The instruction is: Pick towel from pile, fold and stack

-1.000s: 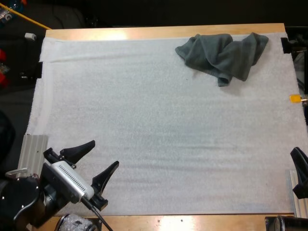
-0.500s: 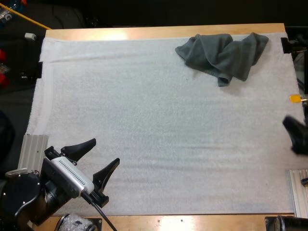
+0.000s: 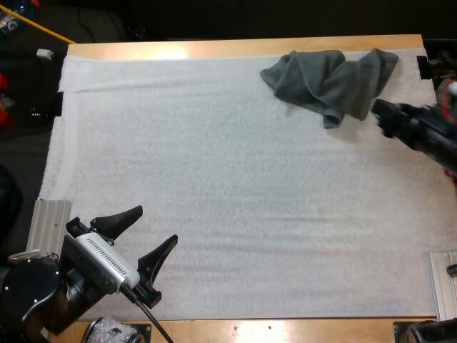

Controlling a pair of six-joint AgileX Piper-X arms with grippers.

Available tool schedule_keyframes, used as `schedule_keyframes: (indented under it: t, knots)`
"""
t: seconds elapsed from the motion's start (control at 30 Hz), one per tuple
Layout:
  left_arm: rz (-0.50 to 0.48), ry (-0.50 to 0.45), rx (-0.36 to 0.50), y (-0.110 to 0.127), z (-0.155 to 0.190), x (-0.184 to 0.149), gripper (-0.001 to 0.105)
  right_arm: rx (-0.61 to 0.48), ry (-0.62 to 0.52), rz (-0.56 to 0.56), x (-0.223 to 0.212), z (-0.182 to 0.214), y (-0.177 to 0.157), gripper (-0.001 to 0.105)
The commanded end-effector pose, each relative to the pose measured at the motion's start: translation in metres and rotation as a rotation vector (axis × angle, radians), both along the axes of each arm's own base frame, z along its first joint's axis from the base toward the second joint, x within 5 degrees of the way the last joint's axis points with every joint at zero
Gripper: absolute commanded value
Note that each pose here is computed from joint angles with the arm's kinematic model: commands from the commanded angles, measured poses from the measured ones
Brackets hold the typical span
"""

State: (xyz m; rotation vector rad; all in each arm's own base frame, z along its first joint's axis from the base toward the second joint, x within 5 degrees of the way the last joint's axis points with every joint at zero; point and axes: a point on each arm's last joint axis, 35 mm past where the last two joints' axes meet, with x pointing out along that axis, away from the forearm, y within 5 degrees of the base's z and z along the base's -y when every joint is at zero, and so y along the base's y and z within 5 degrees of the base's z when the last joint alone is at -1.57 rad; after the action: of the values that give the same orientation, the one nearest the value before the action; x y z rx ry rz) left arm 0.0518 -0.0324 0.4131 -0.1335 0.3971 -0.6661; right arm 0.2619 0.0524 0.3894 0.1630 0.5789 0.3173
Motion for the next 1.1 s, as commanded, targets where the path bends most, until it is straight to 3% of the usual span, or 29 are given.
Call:
schedule_keyframes:
  t: [0.0,0.13,0.4,0.77,1.07]
  knots:
    - [-0.007,-0.001,-0.013,0.0,0.002,0.0,0.064,-0.013,-0.006,-0.032,0.009,-0.003,0.004,0.059]
    - [-0.007,-0.001,-0.013,0.0,0.002,0.0,0.064,-0.038,0.102,-0.099,0.045,-0.042,0.017,0.059]
    - [-0.007,-0.001,-0.013,0.0,0.002,0.0,0.064,0.034,0.276,-0.197,0.098,-0.118,0.028,0.059]
    - [-0.007,0.002,-0.011,0.0,0.001,0.0,0.064,0.119,0.361,-0.287,0.143,-0.205,0.038,0.059]
    - [-0.007,0.007,-0.01,0.0,0.001,-0.001,0.064,0.155,0.381,-0.318,0.174,-0.239,0.045,0.059]
